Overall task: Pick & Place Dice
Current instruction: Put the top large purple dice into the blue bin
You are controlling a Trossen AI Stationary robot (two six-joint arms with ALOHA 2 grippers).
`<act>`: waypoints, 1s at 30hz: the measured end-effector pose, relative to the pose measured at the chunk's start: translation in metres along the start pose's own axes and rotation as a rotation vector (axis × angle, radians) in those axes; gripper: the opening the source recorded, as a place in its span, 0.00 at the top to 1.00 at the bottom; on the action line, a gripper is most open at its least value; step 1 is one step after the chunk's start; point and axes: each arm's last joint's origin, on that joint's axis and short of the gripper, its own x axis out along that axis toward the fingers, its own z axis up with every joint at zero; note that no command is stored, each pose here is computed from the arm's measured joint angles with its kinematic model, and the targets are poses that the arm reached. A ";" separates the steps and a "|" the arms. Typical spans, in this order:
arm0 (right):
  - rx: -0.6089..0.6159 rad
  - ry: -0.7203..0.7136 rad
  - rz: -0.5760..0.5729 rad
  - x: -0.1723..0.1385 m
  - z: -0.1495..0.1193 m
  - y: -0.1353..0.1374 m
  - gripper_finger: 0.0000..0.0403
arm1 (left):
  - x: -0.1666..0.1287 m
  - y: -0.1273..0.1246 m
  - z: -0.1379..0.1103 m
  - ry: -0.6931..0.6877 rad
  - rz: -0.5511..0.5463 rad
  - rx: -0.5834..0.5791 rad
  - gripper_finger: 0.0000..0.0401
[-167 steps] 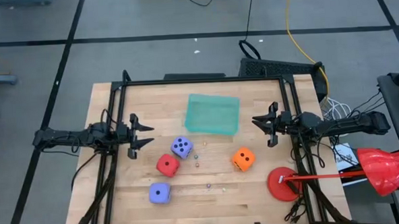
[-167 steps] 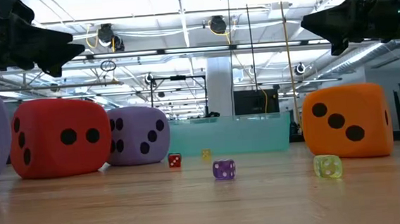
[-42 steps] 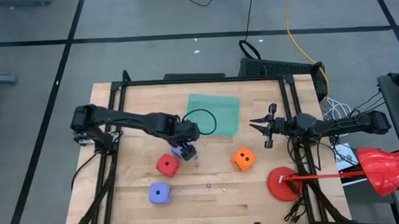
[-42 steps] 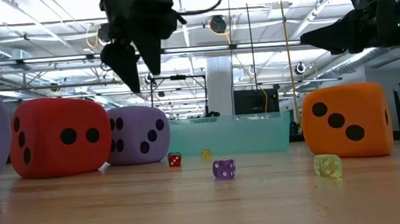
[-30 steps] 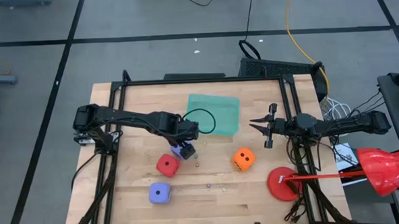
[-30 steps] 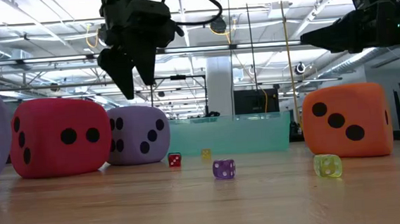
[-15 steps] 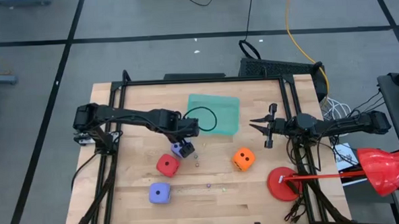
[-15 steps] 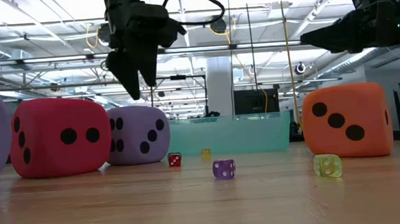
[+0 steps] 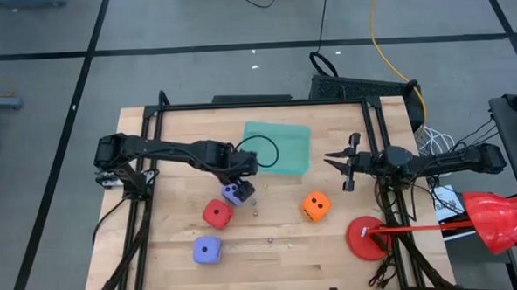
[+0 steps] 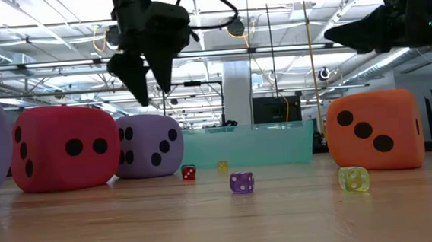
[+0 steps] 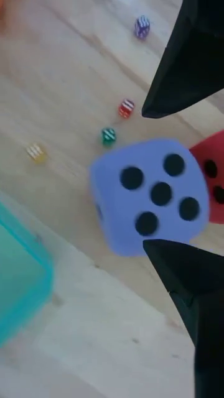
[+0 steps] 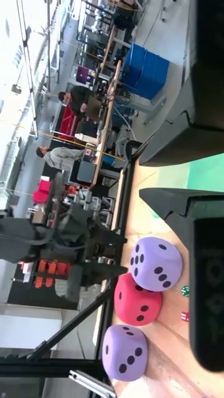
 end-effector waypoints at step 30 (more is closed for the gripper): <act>0.052 0.002 0.001 0.000 0.000 0.000 0.85 | 0.054 -0.004 0.003 0.161 0.105 0.010 0.01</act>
